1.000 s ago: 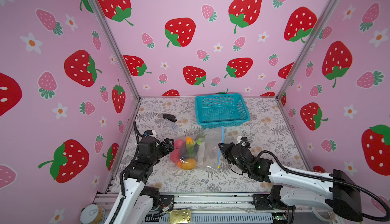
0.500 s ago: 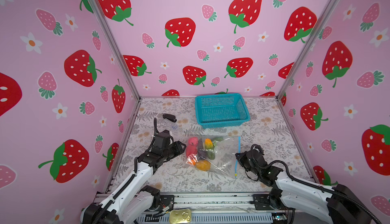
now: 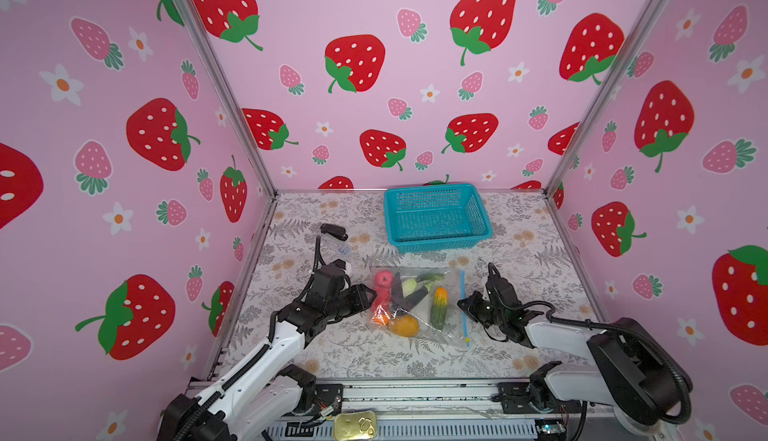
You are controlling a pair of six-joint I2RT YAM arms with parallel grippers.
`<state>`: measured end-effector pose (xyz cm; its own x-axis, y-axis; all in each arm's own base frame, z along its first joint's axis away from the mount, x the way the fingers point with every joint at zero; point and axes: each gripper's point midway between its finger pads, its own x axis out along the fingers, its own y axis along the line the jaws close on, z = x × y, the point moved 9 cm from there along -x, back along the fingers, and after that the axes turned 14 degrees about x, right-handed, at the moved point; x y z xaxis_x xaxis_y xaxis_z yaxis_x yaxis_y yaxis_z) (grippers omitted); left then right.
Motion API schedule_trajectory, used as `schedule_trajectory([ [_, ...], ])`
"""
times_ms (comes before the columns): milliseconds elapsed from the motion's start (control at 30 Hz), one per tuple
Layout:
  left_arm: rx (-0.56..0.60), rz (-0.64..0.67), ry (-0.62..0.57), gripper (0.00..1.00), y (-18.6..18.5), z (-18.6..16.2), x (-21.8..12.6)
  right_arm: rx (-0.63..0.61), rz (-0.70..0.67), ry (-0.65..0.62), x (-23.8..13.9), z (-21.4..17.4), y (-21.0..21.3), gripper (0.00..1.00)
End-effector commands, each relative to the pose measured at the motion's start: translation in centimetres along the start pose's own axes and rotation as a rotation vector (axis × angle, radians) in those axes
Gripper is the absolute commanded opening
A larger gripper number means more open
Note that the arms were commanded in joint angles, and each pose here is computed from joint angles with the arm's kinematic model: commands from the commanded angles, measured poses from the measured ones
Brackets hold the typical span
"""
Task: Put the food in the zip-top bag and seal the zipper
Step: 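Lay the bag flat on the table with both grippers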
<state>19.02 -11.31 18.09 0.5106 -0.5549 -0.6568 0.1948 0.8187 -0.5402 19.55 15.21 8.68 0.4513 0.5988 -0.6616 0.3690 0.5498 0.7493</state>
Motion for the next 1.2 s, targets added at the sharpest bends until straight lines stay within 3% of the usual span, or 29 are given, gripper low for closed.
schedule_trajectory([
  [0, 0.000, -0.020, 0.017, 0.47, 0.0, -1.0, -0.3, -0.081, 0.062, 0.081, 0.2, 0.0, 1.3, 0.00],
  [300, 0.000, 0.024, 0.038, 0.32, 0.6, -2.3, -0.5, -0.129, 0.083, 0.033, -0.6, 1.0, 2.5, 0.00],
  [433, 0.014, 0.121, 0.039, 0.28, 1.5, -2.4, -0.6, -0.157, 0.077, 0.050, -0.6, 1.1, 2.9, 0.00],
  [667, 0.045, 0.132, -0.027, 0.27, 1.0, -0.8, -0.6, -0.187, 0.096, 0.055, -0.7, 1.2, 3.8, 0.05],
  [967, 0.080, 0.085, 0.067, 0.29, -0.1, -0.8, 2.4, -0.201, 0.128, 0.073, -0.7, 1.2, 4.4, 0.11],
  [1167, 0.108, 0.128, 0.076, 0.25, -0.2, -0.8, 1.9, -0.231, 0.133, 0.080, -0.8, 1.3, 4.9, 0.21],
])
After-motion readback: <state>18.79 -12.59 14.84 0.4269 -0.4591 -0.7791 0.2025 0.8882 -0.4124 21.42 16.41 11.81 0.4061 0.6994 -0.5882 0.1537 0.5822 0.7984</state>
